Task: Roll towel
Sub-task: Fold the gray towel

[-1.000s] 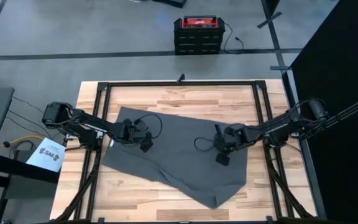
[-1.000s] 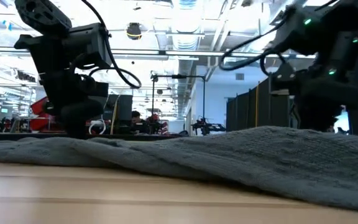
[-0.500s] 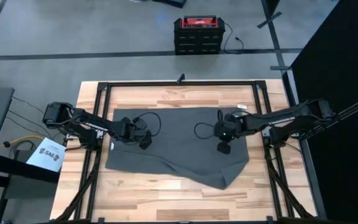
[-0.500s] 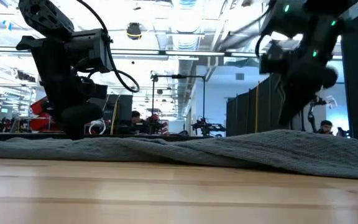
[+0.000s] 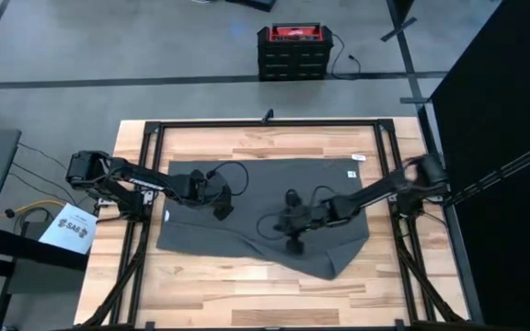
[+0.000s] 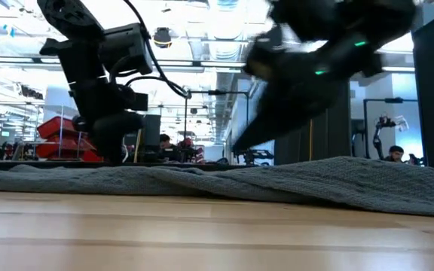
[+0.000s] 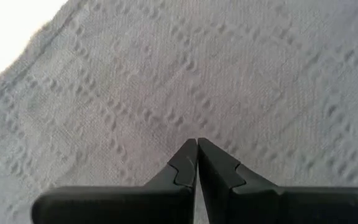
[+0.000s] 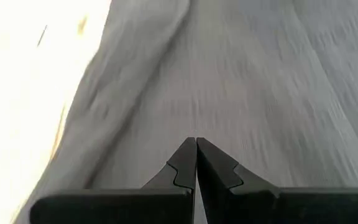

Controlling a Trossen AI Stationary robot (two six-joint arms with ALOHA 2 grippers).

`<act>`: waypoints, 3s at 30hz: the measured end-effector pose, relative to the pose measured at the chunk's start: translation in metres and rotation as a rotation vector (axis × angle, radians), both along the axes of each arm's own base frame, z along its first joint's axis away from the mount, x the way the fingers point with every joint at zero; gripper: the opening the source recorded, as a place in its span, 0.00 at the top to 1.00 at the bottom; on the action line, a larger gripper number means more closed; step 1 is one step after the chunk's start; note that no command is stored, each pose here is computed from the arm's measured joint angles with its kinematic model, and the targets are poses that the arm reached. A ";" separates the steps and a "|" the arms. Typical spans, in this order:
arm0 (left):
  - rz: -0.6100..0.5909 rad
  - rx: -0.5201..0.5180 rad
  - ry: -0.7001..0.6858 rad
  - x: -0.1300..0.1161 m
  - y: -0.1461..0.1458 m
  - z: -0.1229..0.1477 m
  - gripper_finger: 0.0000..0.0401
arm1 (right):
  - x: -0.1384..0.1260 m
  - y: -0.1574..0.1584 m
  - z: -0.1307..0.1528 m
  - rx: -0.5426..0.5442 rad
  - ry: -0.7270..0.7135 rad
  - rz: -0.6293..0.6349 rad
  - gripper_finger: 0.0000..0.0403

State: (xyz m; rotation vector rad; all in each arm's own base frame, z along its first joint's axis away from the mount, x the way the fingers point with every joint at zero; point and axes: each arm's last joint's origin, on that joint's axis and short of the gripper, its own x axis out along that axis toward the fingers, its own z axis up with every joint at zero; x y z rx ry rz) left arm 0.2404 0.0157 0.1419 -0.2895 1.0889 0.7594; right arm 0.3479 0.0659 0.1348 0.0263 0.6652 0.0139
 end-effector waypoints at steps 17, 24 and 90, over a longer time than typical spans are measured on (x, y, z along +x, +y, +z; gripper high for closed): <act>0.094 0.026 0.066 -0.017 0.001 -0.030 1.00 | 0.072 0.044 -0.025 -0.034 0.004 0.215 1.00; 0.089 0.035 0.066 -0.017 0.002 -0.030 1.00 | 0.056 0.080 -0.029 0.036 0.096 0.294 1.00; -0.069 -0.215 -0.009 -0.025 -0.094 0.005 1.00 | -0.154 0.131 0.027 0.153 0.659 -0.099 1.00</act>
